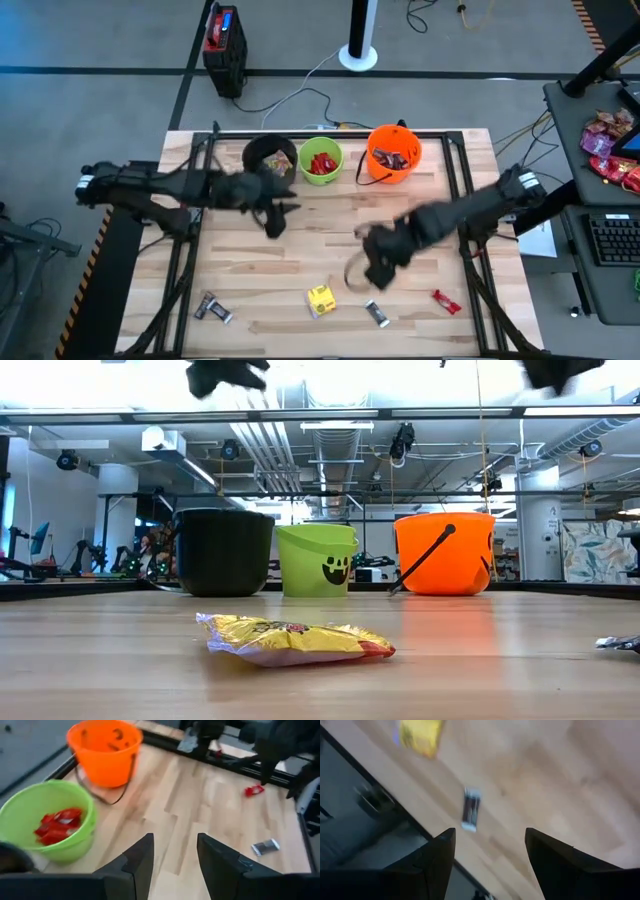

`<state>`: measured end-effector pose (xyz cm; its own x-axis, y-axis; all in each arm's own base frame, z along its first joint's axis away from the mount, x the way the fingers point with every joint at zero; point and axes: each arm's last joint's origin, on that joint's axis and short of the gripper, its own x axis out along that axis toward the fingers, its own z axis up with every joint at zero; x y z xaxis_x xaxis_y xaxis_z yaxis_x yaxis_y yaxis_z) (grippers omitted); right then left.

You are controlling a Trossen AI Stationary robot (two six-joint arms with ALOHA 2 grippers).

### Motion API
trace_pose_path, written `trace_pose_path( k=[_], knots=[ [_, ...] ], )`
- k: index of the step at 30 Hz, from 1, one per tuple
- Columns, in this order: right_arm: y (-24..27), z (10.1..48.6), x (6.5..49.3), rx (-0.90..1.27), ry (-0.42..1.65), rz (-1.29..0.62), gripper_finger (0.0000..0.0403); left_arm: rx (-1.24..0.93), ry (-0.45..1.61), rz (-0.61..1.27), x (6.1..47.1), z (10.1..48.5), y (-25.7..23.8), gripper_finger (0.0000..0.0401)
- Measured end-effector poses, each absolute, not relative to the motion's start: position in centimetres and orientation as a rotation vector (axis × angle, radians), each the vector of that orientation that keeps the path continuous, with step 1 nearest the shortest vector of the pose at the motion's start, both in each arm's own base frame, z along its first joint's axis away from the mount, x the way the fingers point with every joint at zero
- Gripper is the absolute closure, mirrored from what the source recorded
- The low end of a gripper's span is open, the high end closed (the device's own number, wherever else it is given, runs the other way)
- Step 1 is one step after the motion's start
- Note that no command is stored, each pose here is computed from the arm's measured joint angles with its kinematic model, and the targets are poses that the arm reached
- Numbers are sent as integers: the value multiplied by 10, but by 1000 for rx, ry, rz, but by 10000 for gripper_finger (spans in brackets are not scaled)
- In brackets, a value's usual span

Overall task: Sort candy by brand, put in halloween buckets
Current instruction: Put the brown chocolate bar into the orange bucket

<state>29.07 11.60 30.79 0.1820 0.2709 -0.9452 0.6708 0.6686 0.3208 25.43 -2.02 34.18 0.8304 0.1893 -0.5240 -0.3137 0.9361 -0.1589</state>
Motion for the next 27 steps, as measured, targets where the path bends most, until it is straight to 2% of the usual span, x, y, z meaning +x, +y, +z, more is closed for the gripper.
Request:
trace_pose_path(
  k=[4,8,14,17,24,27],
  knots=[
    [165,283,283,760,1501,-341,170,-195,489,210,249,354,-51,272],
    [213,259,273,586,1507,-278,170,-169,440,136,240,376,-69,274],
    [263,232,269,526,1329,-225,170,-122,427,78,224,407,-80,274],
    [273,214,274,533,1262,-250,170,-99,415,101,218,414,-84,274],
    [265,163,293,547,1288,-382,170,-90,408,116,212,412,-86,274],
    [262,153,297,549,1271,-423,170,-98,426,117,212,407,-88,274]
  ],
)
